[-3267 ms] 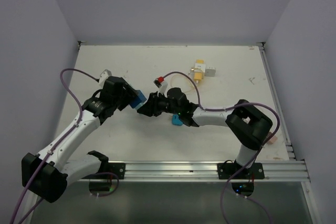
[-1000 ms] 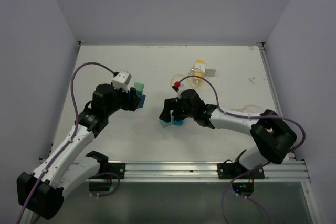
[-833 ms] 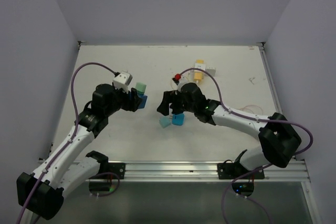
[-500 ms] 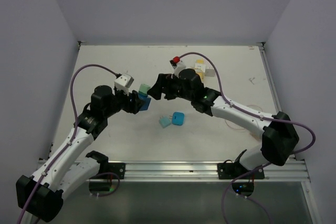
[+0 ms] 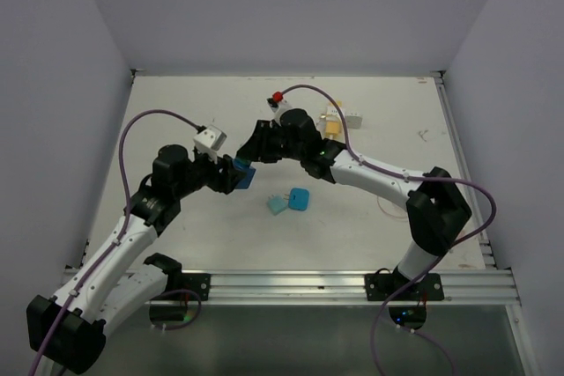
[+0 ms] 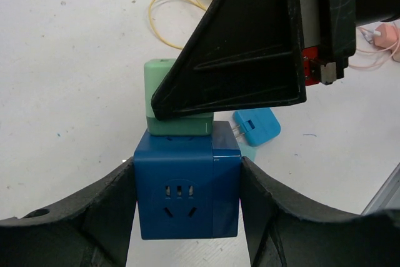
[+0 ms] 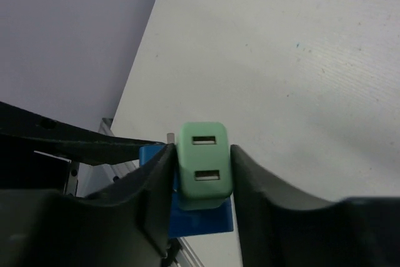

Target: Pull the plug off the socket

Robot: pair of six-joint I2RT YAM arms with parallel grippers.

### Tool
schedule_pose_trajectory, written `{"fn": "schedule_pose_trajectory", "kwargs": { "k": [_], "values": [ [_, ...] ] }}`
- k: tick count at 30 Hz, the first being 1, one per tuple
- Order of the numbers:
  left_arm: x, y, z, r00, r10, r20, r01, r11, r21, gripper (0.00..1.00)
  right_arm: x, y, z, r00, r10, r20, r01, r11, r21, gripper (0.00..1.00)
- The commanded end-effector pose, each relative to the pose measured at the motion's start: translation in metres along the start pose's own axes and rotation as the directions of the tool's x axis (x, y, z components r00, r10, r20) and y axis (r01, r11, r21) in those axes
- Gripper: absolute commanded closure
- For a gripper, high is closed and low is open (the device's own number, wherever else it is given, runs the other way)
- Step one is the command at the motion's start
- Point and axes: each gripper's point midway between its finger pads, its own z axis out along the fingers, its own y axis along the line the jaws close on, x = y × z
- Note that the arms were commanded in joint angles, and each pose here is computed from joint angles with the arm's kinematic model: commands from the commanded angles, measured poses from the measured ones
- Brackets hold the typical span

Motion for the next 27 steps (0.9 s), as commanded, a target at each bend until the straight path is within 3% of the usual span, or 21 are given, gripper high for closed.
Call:
{"fn": "schedule_pose_trajectory", "kwargs": {
  "k": [1, 3, 4, 5, 15, 27],
  "values": [
    [-0.031, -0.008, -0.001, 0.992, 0.054, 0.113, -0.058, 0.998, 0.029, 1.0, -0.014, 0.024, -0.004, 1.0, 0.003, 0.027, 0.0, 0.996, -0.088, 0.7],
    [-0.03, -0.008, -0.001, 0.993, 0.05, 0.11, -0.054, 0.998, 0.032, 1.0, -0.016, 0.024, -0.007, 0.999, 0.001, 0.034, 0.002, 0.996, -0.088, 0.85],
    [-0.03, -0.009, 0.0, 0.993, 0.052, 0.108, -0.056, 0.998, 0.035, 1.0, -0.016, 0.023, -0.008, 0.999, 0.005, 0.038, -0.002, 0.996, -0.084, 0.97],
    [-0.03, -0.009, -0.001, 0.992, 0.053, 0.111, -0.057, 0.998, 0.037, 1.0, -0.018, 0.022, -0.01, 0.999, 0.007, 0.046, -0.004, 0.997, -0.079, 1.0],
    [-0.027, -0.013, 0.0, 0.994, 0.052, 0.099, -0.057, 0.997, 0.051, 1.0, -0.086, 0.002, -0.053, 0.974, 0.089, 0.207, -0.075, 0.994, -0.076, 1.0],
    [-0.01, -0.007, 0.013, 0.999, 0.033, 0.008, -0.033, 0.999, 0.031, 1.0, -0.177, -0.037, -0.123, 0.914, 0.0, 0.405, -0.046, 0.993, 0.104, 1.0]
  ]
}}
